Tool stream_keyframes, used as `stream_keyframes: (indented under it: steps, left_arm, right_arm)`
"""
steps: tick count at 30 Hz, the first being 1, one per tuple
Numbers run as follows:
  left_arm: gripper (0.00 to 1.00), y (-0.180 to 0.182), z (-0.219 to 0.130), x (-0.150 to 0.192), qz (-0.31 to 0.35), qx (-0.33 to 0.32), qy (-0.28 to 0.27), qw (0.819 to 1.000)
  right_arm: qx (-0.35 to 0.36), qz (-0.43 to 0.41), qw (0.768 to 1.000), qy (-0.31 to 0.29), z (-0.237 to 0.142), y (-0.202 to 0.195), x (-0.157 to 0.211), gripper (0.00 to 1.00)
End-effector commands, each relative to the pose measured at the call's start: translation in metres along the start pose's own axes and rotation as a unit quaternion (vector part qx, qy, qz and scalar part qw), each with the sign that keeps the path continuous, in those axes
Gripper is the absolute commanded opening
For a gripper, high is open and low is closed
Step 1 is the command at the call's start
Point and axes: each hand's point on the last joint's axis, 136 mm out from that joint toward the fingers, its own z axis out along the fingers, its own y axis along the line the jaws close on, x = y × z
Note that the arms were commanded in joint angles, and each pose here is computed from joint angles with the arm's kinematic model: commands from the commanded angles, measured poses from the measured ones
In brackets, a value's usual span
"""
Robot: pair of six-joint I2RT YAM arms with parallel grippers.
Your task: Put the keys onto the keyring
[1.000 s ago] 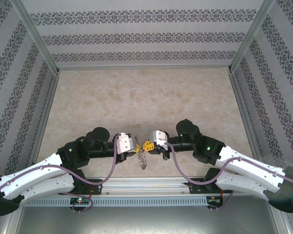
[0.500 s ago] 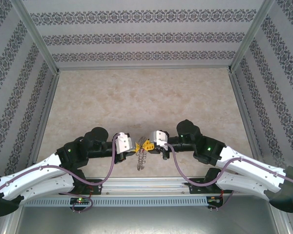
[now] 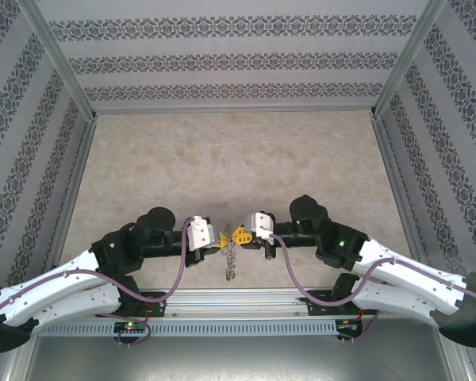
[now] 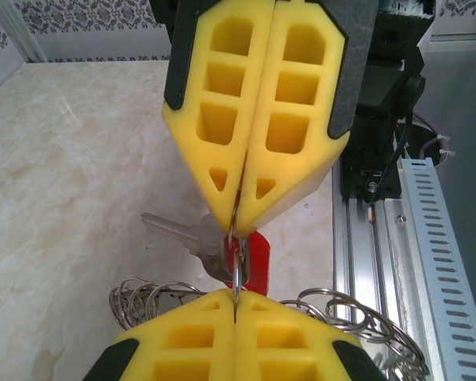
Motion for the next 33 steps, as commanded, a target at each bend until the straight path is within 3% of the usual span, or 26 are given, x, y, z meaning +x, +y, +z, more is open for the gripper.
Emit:
stream_keyframes:
  steps: [1, 33]
  left_arm:
    - [0.0, -0.0022, -0.0081, -0.027, 0.023, 0.003, -0.048, 0.999]
    - [0.0, -0.0038, -0.009, -0.0281, 0.025, 0.007, -0.051, 0.998]
  right_arm:
    - [-0.024, -0.014, 0.999, -0.018, 0.0011, 0.0092, -0.0098, 0.0]
    - [-0.02, -0.024, 0.999, -0.022, 0.0022, 0.0085, -0.0087, 0.0]
